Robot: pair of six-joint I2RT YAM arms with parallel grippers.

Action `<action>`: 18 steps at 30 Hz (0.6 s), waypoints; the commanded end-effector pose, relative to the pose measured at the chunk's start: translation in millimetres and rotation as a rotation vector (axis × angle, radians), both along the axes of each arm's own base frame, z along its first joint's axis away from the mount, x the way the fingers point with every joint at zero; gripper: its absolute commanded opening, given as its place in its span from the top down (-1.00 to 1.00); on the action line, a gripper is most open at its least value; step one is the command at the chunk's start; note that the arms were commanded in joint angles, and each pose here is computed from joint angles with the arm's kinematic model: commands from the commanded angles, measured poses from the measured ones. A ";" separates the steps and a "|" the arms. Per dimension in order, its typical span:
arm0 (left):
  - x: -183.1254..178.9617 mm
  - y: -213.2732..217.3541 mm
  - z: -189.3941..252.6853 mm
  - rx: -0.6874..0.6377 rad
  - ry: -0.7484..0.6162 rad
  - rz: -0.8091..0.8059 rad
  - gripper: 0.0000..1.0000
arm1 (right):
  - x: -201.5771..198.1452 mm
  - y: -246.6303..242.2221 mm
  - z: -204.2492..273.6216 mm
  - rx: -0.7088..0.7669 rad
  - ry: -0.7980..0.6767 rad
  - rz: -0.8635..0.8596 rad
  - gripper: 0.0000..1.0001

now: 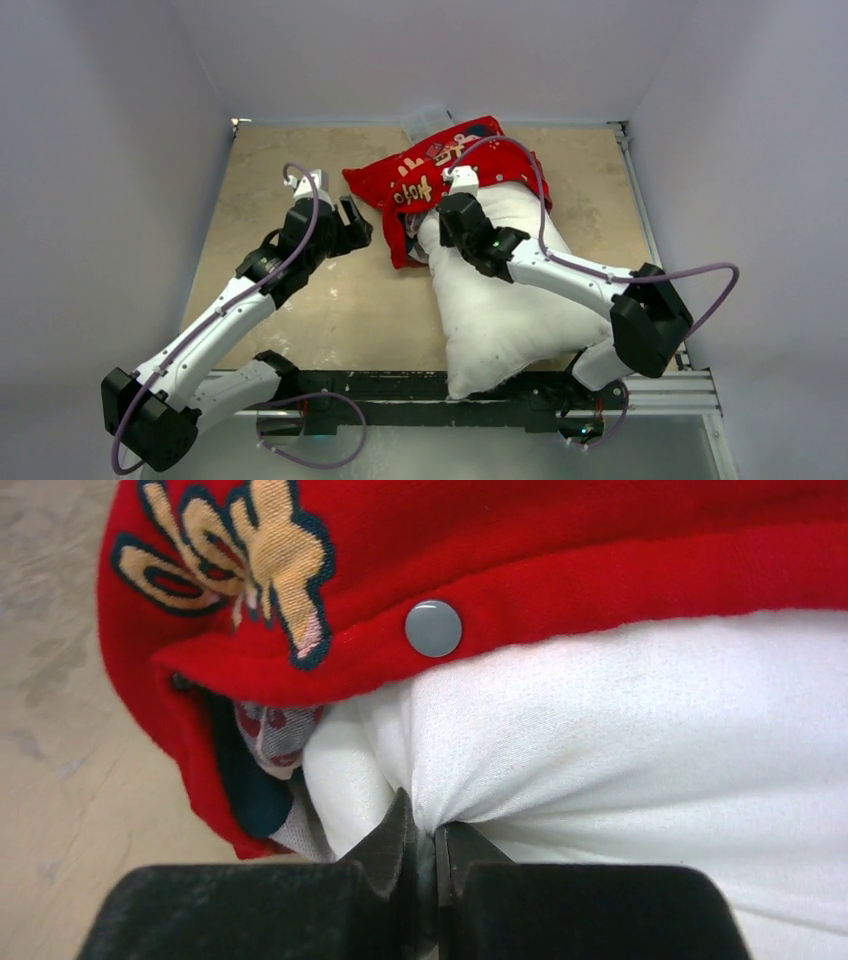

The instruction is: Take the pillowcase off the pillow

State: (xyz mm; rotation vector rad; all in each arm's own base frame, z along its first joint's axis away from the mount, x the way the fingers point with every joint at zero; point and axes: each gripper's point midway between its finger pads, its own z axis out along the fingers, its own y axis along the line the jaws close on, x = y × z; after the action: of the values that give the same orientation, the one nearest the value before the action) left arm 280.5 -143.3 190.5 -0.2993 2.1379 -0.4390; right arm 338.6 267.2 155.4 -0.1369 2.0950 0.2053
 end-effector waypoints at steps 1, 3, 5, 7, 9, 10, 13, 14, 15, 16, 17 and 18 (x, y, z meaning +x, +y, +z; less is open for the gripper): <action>26.1 -20.0 55.8 -0.056 -0.127 -0.053 -0.42 | -16.6 48.1 69.2 0.203 -0.150 0.248 1.00; 33.1 -27.3 58.7 -0.063 -0.125 -0.069 -0.42 | -27.0 51.5 94.0 0.256 -0.202 0.312 1.00; 40.2 -35.4 58.6 -0.081 -0.127 -0.082 -0.42 | -39.5 49.8 121.8 0.305 -0.262 0.369 1.00; 46.4 -43.4 54.4 -0.091 -0.114 -0.097 -0.42 | -49.2 48.2 140.1 0.339 -0.304 0.409 1.00; 51.2 -54.5 50.0 -0.107 -0.091 -0.131 -0.42 | -56.1 46.6 152.5 0.368 -0.331 0.433 1.00; 52.1 -61.5 48.2 -0.121 -0.079 -0.157 -0.42 | -58.5 46.3 156.5 0.377 -0.342 0.443 1.00; 52.8 -75.1 46.5 -0.162 -0.072 -0.207 -0.42 | -59.7 47.6 152.2 0.376 -0.331 0.451 1.00; 51.1 -79.8 46.7 -0.181 -0.072 -0.229 -0.42 | -59.2 48.6 147.8 0.371 -0.321 0.449 1.00; 49.4 -83.3 47.8 -0.196 -0.077 -0.249 -0.41 | -58.0 49.7 144.0 0.368 -0.310 0.445 1.00; 48.1 -85.9 44.8 -0.204 -0.072 -0.262 -0.41 | -56.8 50.1 140.7 0.365 -0.302 0.440 1.00; 46.6 -88.8 39.9 -0.211 -0.062 -0.277 -0.39 | -55.7 50.5 139.2 0.367 -0.298 0.434 1.00; 44.9 -91.3 31.0 -0.216 -0.041 -0.288 -0.36 | -55.6 50.6 140.3 0.372 -0.300 0.432 1.00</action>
State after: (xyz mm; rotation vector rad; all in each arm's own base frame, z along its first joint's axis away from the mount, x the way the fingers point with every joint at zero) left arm 326.0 -207.2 207.6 -0.1686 2.1579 -0.6569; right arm 280.2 294.1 222.6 -0.4031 1.9225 0.6079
